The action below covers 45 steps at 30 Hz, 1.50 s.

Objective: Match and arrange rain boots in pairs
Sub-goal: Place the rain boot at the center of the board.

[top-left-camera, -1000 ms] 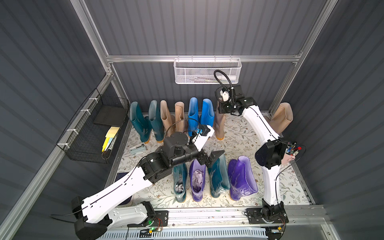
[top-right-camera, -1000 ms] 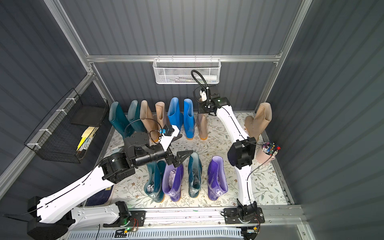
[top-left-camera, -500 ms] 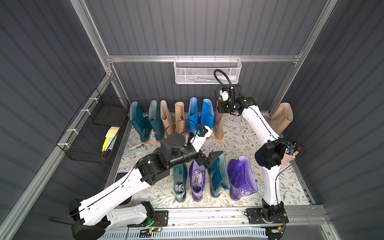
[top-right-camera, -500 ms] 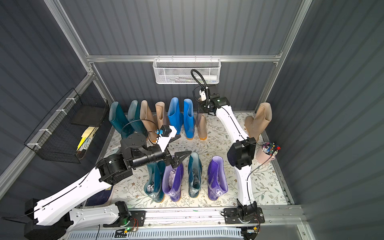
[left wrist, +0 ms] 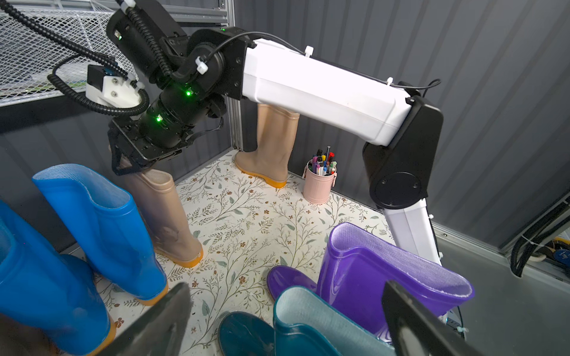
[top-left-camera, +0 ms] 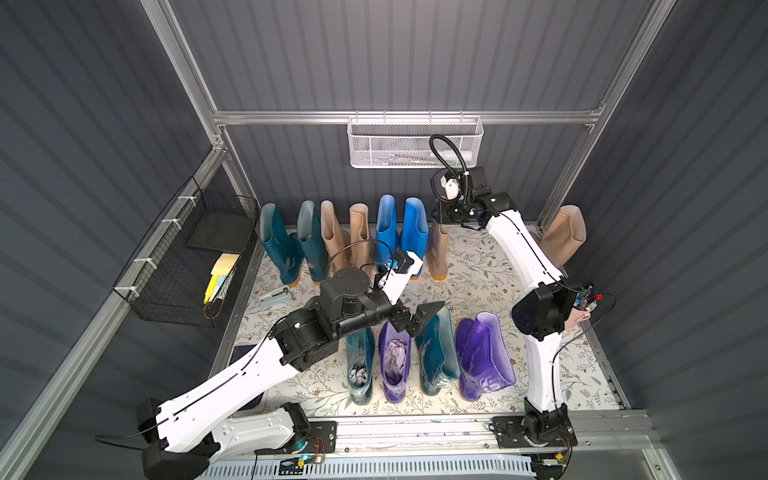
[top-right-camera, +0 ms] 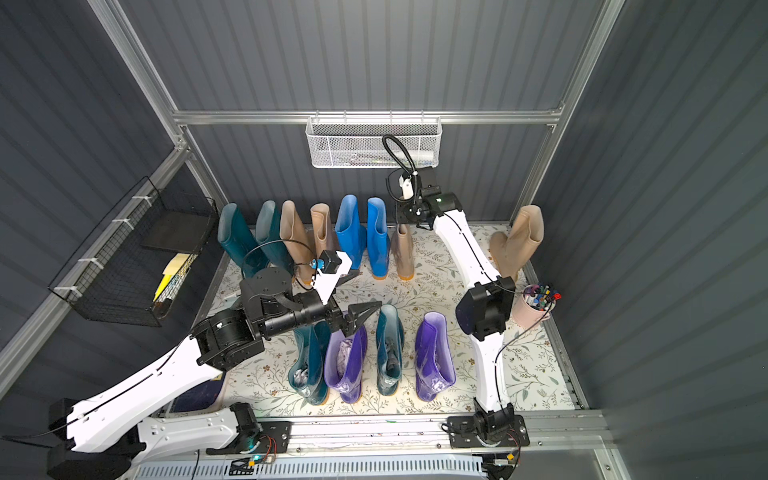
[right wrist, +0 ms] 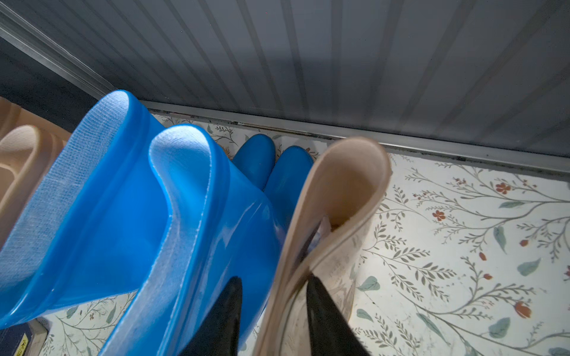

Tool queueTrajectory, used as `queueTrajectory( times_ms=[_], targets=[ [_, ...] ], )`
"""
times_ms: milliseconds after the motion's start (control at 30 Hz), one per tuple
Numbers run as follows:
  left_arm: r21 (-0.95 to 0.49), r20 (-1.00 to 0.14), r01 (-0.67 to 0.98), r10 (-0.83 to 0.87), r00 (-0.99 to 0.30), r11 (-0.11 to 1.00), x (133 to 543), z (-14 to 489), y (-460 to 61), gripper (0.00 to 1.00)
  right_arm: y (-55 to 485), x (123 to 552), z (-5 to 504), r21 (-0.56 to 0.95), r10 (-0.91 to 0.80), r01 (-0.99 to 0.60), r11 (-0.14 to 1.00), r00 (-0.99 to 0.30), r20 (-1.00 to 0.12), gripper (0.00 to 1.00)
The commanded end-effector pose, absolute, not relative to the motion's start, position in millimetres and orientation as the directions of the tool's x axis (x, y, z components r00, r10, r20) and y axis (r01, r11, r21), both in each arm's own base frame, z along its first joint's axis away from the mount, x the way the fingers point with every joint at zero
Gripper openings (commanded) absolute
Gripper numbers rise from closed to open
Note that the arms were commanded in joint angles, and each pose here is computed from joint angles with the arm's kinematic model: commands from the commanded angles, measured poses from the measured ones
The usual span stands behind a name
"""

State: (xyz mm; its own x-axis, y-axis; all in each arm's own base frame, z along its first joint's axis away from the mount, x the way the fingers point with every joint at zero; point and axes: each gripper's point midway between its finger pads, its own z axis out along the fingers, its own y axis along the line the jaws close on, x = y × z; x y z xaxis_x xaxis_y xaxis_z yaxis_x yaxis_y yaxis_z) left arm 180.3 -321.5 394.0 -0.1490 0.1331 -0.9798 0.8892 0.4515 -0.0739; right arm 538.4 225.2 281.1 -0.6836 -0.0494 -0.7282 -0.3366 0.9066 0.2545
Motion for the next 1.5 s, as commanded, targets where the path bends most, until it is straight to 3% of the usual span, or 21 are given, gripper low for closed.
queueTrajectory(
  times_ms=[0,1033,1467],
  targets=[
    [-0.081,-0.98,0.883,0.124,-0.154,0.462,178,395,-315,0.98,223,534,312,0.236,-0.046,-0.357,0.904,-0.629,-0.776,0.43],
    [-0.071,-0.985,0.869,0.104,-0.139,0.49,170,397,-291,0.99,195,512,357,0.188,-0.022,-0.304,0.934,-0.573,-0.819,0.71],
    [-0.067,-0.986,0.866,0.102,-0.135,0.496,171,399,-290,0.99,133,501,373,0.18,0.043,-0.196,0.964,-0.552,-0.833,0.77]
  ],
)
